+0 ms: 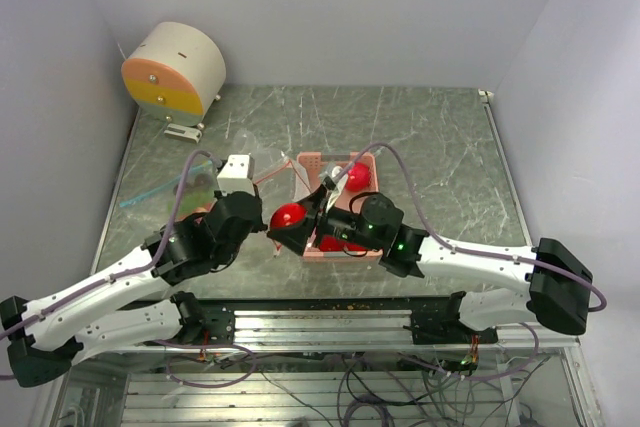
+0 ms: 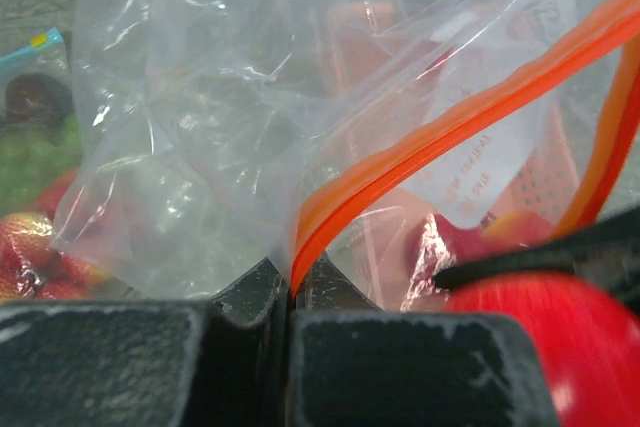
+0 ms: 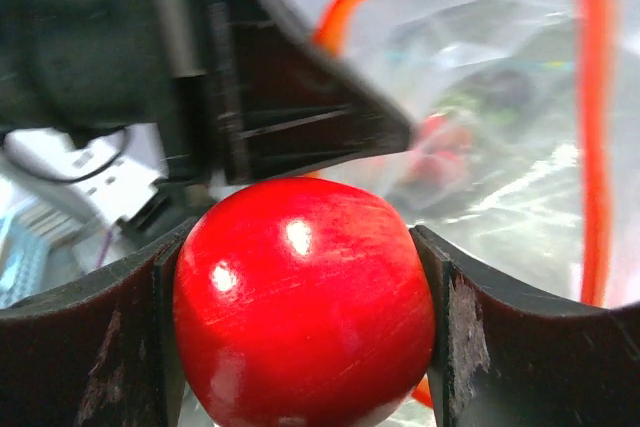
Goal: Place the food in the zip-top bag and seal the zipper
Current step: Place the fake fruit in the zipper food storage bag.
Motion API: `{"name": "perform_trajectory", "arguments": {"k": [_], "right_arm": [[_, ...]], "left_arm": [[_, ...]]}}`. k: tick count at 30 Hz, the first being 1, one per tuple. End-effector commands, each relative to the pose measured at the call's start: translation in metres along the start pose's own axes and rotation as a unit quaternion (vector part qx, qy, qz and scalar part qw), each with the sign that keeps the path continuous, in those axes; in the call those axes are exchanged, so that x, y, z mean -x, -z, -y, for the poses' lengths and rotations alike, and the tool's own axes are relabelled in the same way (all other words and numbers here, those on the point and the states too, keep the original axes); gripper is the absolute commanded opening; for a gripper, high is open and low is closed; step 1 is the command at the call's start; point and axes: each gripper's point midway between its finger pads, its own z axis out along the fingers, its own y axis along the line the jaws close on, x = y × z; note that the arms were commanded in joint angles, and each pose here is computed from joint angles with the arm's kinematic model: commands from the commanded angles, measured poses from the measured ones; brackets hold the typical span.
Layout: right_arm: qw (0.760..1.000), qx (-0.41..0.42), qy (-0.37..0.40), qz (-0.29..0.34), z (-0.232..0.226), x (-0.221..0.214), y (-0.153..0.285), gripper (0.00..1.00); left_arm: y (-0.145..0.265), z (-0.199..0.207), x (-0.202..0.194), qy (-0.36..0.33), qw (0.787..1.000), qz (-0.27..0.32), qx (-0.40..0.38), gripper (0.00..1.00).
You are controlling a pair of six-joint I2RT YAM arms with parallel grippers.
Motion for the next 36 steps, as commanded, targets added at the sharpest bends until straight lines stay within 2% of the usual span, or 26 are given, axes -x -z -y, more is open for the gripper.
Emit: {"name": "perform_trajectory", "arguments": {"k": [1, 6, 10, 12, 13, 15, 16, 23, 29, 36], "right_arm": [[0.988, -0.149, 0.008, 0.038, 0.052, 0.018, 0.000, 0.23], [0.976, -0.217, 0.024, 0.025, 0.079, 0.012, -0.001, 0.20], [0.962, -0.271, 0.027, 0.030, 0.096, 0.020, -0.003, 0.26], [0.955, -0.294, 0.031, 0.023, 0.103, 0.023, -0.007, 0.37], [0.953, -0.301, 0.034, 0.016, 0.106, 0.024, -0.010, 0.51], [0.948, -0.318, 0.036, 0.006, 0.110, 0.025, -0.015, 0.89], [0.945, -0.325, 0.036, 0.001, 0.111, 0.022, -0.015, 0.99], [0.946, -0.320, 0.040, -0.008, 0.103, 0.020, 0.000, 1.00], [0.962, -0.271, 0.033, 0.026, 0.075, 0.043, 0.032, 0.98], [0.962, -0.266, 0.010, 0.064, 0.062, 0.060, 0.080, 0.93]], "left_arm": [[0.010, 0.007, 0.007, 0.029, 0.999, 0.005, -0.039, 0.07], [0.016, 0.005, 0.002, 0.046, 0.997, 0.004, -0.054, 0.07], [0.018, 0.009, -0.001, 0.054, 0.996, -0.001, -0.071, 0.07], [0.018, 0.013, -0.002, 0.057, 0.995, -0.002, -0.080, 0.07], [0.017, 0.015, -0.003, 0.059, 0.995, -0.002, -0.085, 0.07], [0.016, 0.020, -0.004, 0.063, 0.994, -0.003, -0.094, 0.07], [0.015, 0.022, -0.006, 0.063, 0.993, -0.004, -0.098, 0.07], [0.003, 0.026, -0.018, 0.061, 0.994, -0.010, -0.092, 0.07], [-0.002, 0.017, -0.023, 0.053, 0.996, -0.011, -0.066, 0.07], [0.000, 0.004, -0.022, 0.048, 0.998, -0.004, -0.044, 0.07]]}}
